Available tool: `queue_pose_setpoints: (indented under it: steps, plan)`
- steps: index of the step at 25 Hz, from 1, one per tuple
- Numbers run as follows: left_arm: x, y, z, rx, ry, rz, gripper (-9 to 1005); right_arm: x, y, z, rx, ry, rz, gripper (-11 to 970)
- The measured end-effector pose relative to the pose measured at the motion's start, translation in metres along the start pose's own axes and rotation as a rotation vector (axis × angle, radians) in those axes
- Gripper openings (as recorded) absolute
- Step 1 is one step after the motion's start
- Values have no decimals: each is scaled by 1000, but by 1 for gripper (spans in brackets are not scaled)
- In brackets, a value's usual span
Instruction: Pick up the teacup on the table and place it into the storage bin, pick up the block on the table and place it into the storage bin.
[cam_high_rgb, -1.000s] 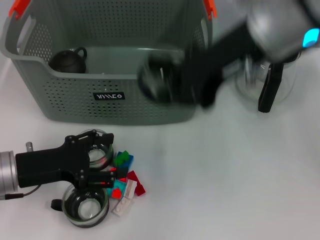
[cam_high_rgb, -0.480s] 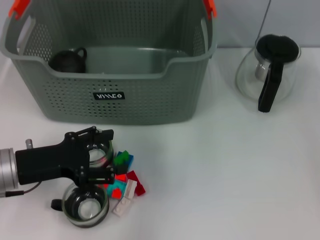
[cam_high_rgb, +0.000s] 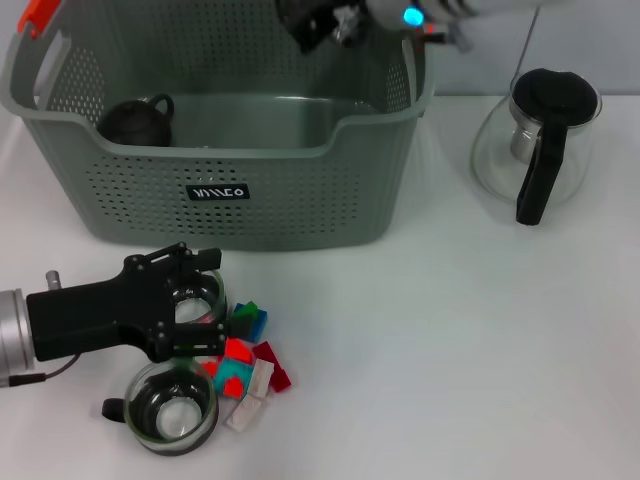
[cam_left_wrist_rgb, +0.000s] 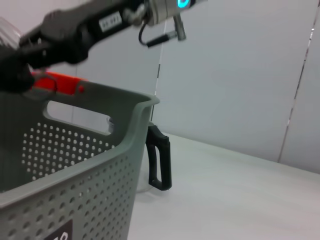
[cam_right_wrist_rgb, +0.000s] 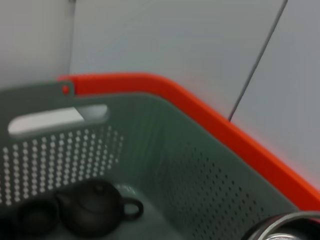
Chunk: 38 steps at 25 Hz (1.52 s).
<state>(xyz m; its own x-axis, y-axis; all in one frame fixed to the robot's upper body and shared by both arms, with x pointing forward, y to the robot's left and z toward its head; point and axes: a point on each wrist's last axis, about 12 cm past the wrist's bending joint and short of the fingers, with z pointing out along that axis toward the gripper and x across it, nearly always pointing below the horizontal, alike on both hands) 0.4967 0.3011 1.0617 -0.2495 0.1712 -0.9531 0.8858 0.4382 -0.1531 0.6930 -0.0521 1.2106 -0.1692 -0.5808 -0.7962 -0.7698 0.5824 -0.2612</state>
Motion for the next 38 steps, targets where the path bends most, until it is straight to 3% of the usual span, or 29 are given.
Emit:
queue_pose_setpoints:
  steps: [4, 16, 38]
  plan:
    - [1, 0, 0, -7, 2, 0, 949, 19, 7, 12, 41, 31, -33, 57]
    - [2, -1, 0, -9, 2, -5, 949, 37, 12, 17, 35, 78, -31, 58]
    - [3, -2, 0, -9, 2, -7, 949, 40, 15, 14, -21, 127, -37, 58]
